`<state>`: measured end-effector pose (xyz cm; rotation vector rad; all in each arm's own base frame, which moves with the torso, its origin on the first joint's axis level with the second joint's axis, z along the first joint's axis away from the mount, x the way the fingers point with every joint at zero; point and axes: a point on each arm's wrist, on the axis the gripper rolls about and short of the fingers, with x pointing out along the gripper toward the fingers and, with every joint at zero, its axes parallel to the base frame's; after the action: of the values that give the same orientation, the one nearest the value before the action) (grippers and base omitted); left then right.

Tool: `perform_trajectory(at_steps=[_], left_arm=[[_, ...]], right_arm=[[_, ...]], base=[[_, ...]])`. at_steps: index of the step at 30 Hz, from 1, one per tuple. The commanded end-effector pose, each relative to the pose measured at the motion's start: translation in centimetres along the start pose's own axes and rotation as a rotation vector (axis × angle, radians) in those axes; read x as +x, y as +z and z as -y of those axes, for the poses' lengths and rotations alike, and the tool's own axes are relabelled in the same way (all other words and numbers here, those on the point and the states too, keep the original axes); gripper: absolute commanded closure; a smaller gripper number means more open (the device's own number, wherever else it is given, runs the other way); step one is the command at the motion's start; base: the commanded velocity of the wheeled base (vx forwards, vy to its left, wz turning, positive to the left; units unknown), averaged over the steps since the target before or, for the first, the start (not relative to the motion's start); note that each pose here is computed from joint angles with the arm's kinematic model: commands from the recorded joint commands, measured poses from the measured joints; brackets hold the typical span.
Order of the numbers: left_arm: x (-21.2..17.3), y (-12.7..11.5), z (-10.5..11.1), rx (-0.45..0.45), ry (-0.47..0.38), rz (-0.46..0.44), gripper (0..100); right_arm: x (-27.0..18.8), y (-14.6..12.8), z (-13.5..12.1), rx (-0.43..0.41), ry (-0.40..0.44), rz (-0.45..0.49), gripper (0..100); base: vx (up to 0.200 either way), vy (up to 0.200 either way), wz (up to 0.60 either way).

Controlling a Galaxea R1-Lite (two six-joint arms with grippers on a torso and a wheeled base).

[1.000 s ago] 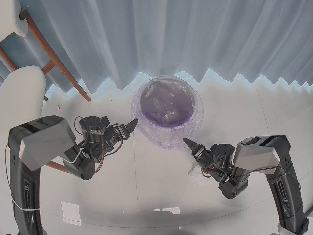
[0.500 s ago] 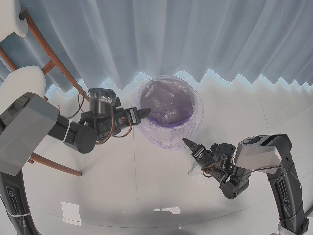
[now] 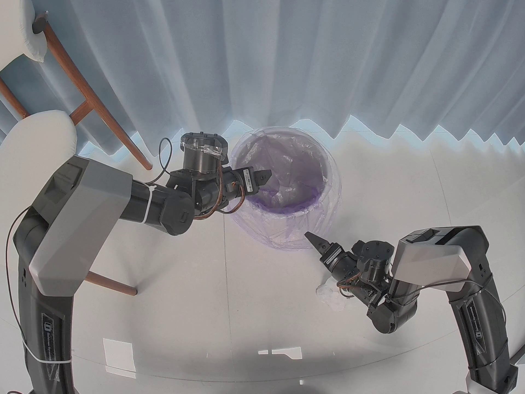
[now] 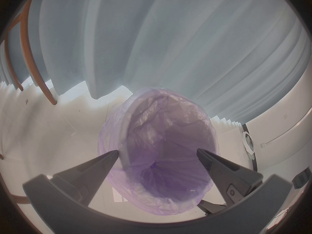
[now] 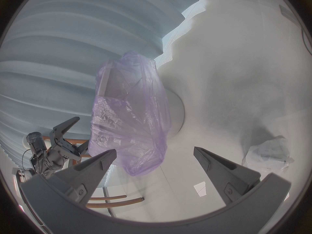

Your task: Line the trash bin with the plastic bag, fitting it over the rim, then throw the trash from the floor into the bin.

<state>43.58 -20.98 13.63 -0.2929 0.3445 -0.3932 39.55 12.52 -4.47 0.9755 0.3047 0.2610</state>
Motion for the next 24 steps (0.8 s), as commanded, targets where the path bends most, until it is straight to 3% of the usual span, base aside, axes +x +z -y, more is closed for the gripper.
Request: perform_trajectory(at_steps=[1, 9, 19, 20, 24], left_arm=[[0.6, -0.7, -0.5, -0.001, 0.011, -0.014, 0], [1.7, -2.6, -0.9, 0.012, 0.052, -0.075, 0], [3.8, -3.8, -1.4, 0.018, 0.08, -0.063, 0], [3.9, -3.9, -1.5, 0.023, 0.082, -0.066, 100], [3.8, -3.5, -1.8, 0.049, 0.099, -0.05, 100]], right_arm=[[0.1, 0.0, 0.0, -0.001, 0.016, 0.009, 0], [0.2, 0.0, 0.0, -0.003, 0.016, 0.011, 0], [0.2, 0.0, 0.1, -0.003, 0.015, 0.01, 0], [0.2, 0.0, 0.0, -0.003, 0.016, 0.011, 0], [0.3, 0.0, 0.0, -0.003, 0.019, 0.015, 0]], base=[[0.0, 0.0, 0.0], [0.0, 0.0, 0.0], [0.0, 0.0, 0.0], [0.0, 0.0, 0.0], [0.0, 0.0, 0.0]])
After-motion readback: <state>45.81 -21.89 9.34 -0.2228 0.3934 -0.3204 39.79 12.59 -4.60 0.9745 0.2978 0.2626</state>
